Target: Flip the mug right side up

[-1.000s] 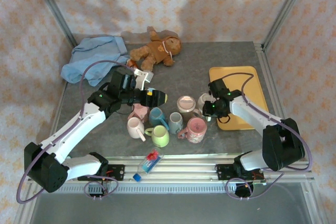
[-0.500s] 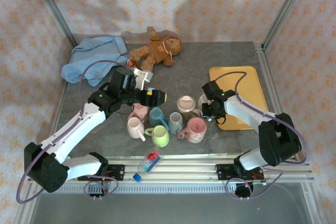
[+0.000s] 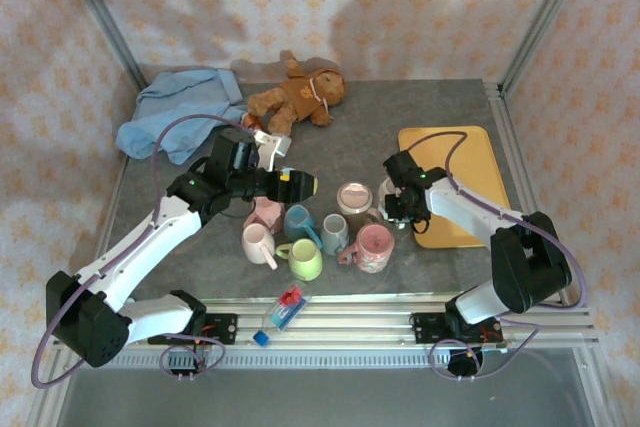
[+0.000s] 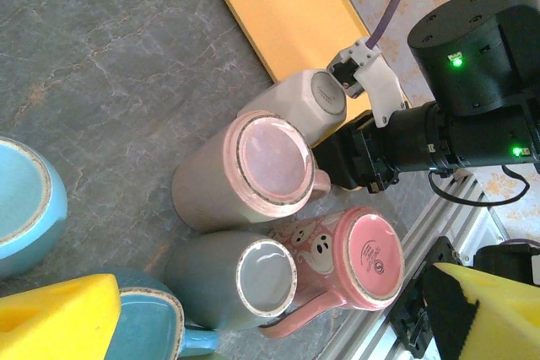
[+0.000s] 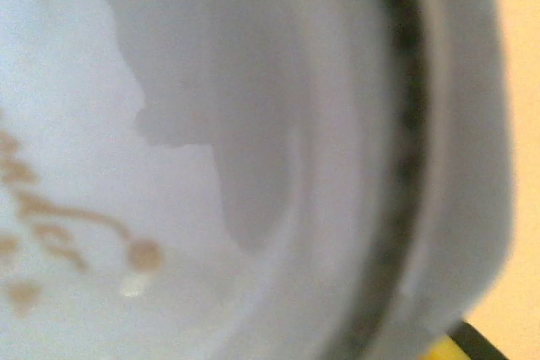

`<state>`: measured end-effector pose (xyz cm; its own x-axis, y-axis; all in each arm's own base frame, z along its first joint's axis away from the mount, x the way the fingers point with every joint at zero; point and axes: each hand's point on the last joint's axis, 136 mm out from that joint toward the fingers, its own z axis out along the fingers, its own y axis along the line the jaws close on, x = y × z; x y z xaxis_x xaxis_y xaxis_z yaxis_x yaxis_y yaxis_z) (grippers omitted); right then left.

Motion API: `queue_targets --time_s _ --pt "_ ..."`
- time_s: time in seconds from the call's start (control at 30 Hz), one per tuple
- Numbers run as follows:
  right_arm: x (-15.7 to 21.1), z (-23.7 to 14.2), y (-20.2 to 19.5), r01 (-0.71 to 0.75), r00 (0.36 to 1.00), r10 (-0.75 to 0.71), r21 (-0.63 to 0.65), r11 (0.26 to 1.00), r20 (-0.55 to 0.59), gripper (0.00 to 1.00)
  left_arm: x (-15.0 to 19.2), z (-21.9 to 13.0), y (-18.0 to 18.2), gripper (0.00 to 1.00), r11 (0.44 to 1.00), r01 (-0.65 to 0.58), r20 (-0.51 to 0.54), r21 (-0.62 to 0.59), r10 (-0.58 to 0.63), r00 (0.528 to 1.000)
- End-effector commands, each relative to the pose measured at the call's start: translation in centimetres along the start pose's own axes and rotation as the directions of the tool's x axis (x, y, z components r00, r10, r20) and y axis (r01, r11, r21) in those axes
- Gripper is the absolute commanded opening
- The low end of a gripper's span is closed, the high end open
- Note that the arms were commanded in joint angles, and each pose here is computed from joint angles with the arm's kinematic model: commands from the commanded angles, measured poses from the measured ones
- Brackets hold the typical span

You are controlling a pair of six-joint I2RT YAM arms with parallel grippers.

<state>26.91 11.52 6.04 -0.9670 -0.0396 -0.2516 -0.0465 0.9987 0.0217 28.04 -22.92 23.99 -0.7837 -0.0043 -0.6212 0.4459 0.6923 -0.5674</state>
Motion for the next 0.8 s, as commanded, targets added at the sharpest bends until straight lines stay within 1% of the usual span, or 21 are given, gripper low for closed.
queue_targets --time_s 0.0,0.2,0.3,0.47,0.57,0.77 --pt "-0.2 -0.4 -0.5 0.031 1.000 -0.031 0.052 0.998 0.000 0.25 -1.5 -0.3 -0.7 0.93 1.000 -0.014 0.044 -0.002 0.015 0.999" --pt "0.1 -0.2 -0.5 0.048 0.999 -0.048 0.049 0.998 -0.013 0.21 -1.5 -0.2 -0.5 0.93 1.000 -0.015 0.046 -0.007 0.015 0.999" --pt "0.0 -0.3 -0.4 0.058 0.998 -0.057 0.047 0.997 -0.015 0.17 -1.5 -0.2 -0.6 0.93 1.000 -0.017 0.049 -0.008 0.017 0.999" --pt "-0.3 -0.7 -0.2 0.062 0.998 -0.062 0.038 0.997 -0.002 0.06 -1.7 -0.2 -0.4 0.93 1.000 -0.012 0.058 -0.015 0.013 0.998" --pt "-0.9 -1.5 0.2 0.051 0.998 -0.051 0.014 0.999 0.028 0.00 -1.8 -0.3 -0.4 0.92 1.000 0.003 0.066 -0.020 -0.001 0.998" --pt "-2.5 -4.0 1.3 0.018 0.994 -0.012 -0.057 0.998 0.106 0.00 -2.1 -0.1 -0.6 0.90 0.999 0.049 0.067 -0.004 -0.049 0.997"
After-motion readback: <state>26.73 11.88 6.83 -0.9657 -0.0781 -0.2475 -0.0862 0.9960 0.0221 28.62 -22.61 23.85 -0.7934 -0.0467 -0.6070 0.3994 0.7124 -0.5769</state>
